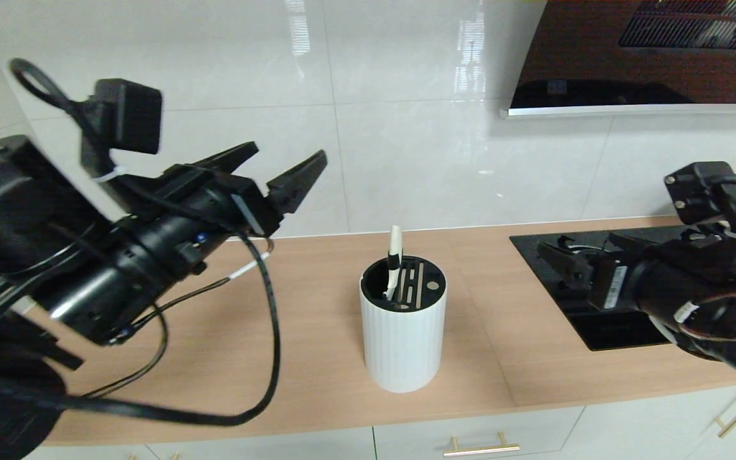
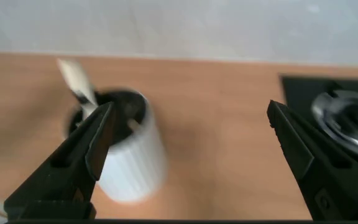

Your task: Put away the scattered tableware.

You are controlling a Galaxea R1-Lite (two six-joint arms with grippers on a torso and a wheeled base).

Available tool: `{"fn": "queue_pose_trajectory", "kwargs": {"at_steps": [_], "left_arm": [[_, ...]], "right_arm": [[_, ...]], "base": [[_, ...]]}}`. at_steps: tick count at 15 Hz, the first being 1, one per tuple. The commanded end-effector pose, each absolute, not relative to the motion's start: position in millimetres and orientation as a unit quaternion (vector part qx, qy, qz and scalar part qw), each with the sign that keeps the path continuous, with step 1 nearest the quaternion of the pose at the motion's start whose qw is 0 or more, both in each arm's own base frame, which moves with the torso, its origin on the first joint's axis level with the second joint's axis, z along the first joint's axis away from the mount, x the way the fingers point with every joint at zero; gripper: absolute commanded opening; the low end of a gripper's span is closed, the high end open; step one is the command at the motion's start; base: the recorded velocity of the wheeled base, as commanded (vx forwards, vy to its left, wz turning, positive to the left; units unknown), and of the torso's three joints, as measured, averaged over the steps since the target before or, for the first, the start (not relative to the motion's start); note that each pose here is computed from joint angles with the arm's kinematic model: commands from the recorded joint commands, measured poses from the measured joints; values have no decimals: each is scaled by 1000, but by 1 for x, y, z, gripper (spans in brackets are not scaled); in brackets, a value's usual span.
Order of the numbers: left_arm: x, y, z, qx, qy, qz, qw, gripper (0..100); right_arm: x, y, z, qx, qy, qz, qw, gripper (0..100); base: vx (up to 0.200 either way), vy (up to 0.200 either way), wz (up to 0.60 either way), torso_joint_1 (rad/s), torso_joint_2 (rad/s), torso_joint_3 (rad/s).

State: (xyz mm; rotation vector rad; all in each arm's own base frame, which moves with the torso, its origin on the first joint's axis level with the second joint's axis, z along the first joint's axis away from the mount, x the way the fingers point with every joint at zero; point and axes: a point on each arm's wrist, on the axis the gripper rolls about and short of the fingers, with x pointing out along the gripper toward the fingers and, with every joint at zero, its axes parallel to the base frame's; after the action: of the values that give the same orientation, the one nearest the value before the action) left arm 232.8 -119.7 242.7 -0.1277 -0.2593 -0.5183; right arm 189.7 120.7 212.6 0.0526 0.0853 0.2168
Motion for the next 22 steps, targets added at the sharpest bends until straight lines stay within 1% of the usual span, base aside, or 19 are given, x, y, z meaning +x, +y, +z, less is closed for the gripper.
{"fn": "queue_pose_trajectory", "kwargs": {"at_steps": [1,3,4,5,6,7,8,10,12,13,14,16,17,18,19,21,22], "left_arm": [[162,-70,242,-74,-133,-210,966,100],[120,-48,233,-86,-114,-193,971,100],[98,-39,230,-92,-105,-191,972,100],[86,-34,228,-97,-99,-191,972,100],[52,-21,222,-109,-88,-191,972,100],[34,-13,218,-114,-82,-183,973,100],[9,-3,207,-117,-78,-153,978,100],[-18,3,186,-126,-78,-129,980,100],[-34,3,174,-137,-88,-123,979,100],[-40,2,167,-135,-94,-123,979,100],[-44,2,163,-134,-100,-113,979,100],[-41,3,157,-139,-95,-90,982,100],[-39,2,152,-137,-92,-69,984,100],[-42,0,148,-128,-103,-51,985,100],[-48,-1,142,-119,-119,-58,984,100],[-44,-1,130,-121,-104,-41,986,100],[-42,-1,128,-121,-102,-36,987,100]], "right_arm": [[136,49,216,43,-12,20,999,100],[98,19,214,49,-56,6,997,100],[82,12,212,48,-67,14,997,100],[74,9,212,47,-70,15,996,100],[48,4,208,45,-73,18,996,100],[31,2,202,44,-70,19,996,100],[9,-1,194,43,-62,23,997,100],[-23,-4,186,40,-57,62,996,100],[-44,-5,181,36,-44,113,992,100],[-51,-5,176,36,-31,130,990,100],[-57,-6,170,35,-27,139,989,100],[-57,-6,165,35,-18,133,990,100],[-57,-7,164,35,-17,118,992,100],[-56,-8,163,36,-15,88,995,100],[-56,-9,163,38,-17,57,998,100],[-55,-10,162,37,-17,27,999,100],[-55,-9,161,36,-15,20,999,100]], "base": [[0,0,0,0,0,0],[0,0,0,0,0,0],[0,0,0,0,0,0],[0,0,0,0,0,0],[0,0,0,0,0,0],[0,0,0,0,0,0],[0,0,0,0,0,0],[0,0,0,0,0,0],[0,0,0,0,0,0],[0,0,0,0,0,0],[0,0,0,0,0,0],[0,0,0,0,0,0],[0,0,0,0,0,0],[0,0,0,0,0,0],[0,0,0,0,0,0],[0,0,0,0,0,0],[0,0,0,0,0,0]]}}
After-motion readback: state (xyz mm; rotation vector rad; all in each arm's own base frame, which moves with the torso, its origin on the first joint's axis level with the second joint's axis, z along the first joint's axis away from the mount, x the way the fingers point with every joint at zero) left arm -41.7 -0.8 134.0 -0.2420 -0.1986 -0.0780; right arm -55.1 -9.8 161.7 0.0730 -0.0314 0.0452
